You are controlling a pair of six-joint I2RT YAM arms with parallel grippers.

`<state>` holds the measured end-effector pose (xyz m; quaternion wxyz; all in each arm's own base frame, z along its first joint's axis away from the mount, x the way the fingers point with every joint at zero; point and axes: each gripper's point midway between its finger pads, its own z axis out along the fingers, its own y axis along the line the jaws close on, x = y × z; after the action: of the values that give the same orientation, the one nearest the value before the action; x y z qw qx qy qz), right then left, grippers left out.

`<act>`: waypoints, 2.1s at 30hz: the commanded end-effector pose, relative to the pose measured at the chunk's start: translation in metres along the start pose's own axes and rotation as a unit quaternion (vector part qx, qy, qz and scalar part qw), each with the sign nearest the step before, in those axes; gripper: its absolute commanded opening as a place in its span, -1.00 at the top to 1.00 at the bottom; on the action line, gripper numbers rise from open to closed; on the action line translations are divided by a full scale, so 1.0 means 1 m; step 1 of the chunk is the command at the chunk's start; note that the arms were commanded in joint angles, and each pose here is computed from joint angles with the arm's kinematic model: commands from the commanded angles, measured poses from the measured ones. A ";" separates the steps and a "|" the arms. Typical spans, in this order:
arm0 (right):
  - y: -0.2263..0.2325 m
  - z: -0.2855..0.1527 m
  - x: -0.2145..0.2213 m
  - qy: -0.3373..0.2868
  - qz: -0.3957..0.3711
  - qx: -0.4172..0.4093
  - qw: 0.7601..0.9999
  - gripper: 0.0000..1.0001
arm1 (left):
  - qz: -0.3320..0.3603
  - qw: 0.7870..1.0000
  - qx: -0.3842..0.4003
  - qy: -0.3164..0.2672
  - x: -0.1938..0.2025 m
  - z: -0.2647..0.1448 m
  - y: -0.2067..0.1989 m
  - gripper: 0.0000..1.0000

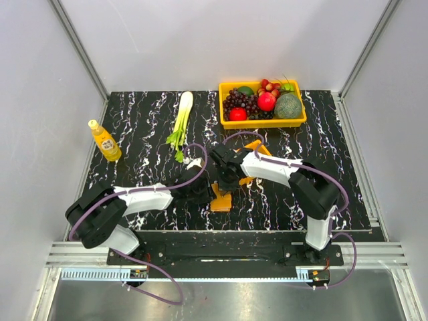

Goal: Put the credit cards into the card holder
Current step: Close the card holder at the center of the board.

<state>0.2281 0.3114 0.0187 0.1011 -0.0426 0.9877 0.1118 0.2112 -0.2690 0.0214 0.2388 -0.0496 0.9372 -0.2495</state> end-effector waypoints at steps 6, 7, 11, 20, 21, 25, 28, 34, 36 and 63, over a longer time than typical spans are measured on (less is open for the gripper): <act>-0.030 0.034 0.017 -0.006 -0.008 0.042 0.999 1.00 | -0.002 1.000 0.027 -0.002 0.000 0.000 -0.011 0.36; -0.027 0.026 0.010 -0.023 -0.005 0.035 0.999 1.00 | -0.003 1.000 0.025 -0.001 0.001 0.000 -0.010 0.36; -0.011 -0.004 -0.014 -0.074 -0.009 0.005 0.997 1.00 | -0.003 1.000 0.018 -0.002 0.000 0.001 -0.007 0.37; -0.020 -0.019 -0.023 -0.082 -0.011 0.045 0.996 1.00 | 0.004 1.000 0.006 -0.004 -0.001 0.001 -0.004 0.38; -0.022 -0.021 -0.024 -0.086 -0.012 0.048 0.995 1.00 | 0.004 1.000 0.006 -0.004 -0.001 0.001 -0.005 0.38; -0.024 -0.023 -0.026 -0.092 -0.010 0.053 0.994 1.00 | 0.003 1.000 0.005 -0.005 -0.002 0.002 -0.004 0.38; -0.024 -0.019 -0.024 -0.085 -0.011 0.055 0.995 1.00 | 0.005 1.000 0.004 -0.003 -0.002 0.002 -0.004 0.38; -0.016 -0.014 -0.023 -0.078 -0.010 0.039 0.996 1.00 | 0.006 1.000 0.007 -0.001 -0.001 0.003 -0.006 0.39; -0.011 -0.021 -0.027 -0.088 -0.008 0.024 0.996 1.00 | 0.006 1.000 0.006 -0.001 -0.001 0.003 -0.006 0.39; 0.005 -0.027 -0.018 -0.088 -0.032 -0.007 0.996 1.00 | 0.008 1.000 0.008 -0.001 -0.004 0.004 -0.009 0.39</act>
<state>0.2390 0.3031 0.0483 0.1895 -0.0584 0.9731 0.1171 0.2122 -0.2704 0.0213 0.2381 -0.0491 0.9374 -0.2493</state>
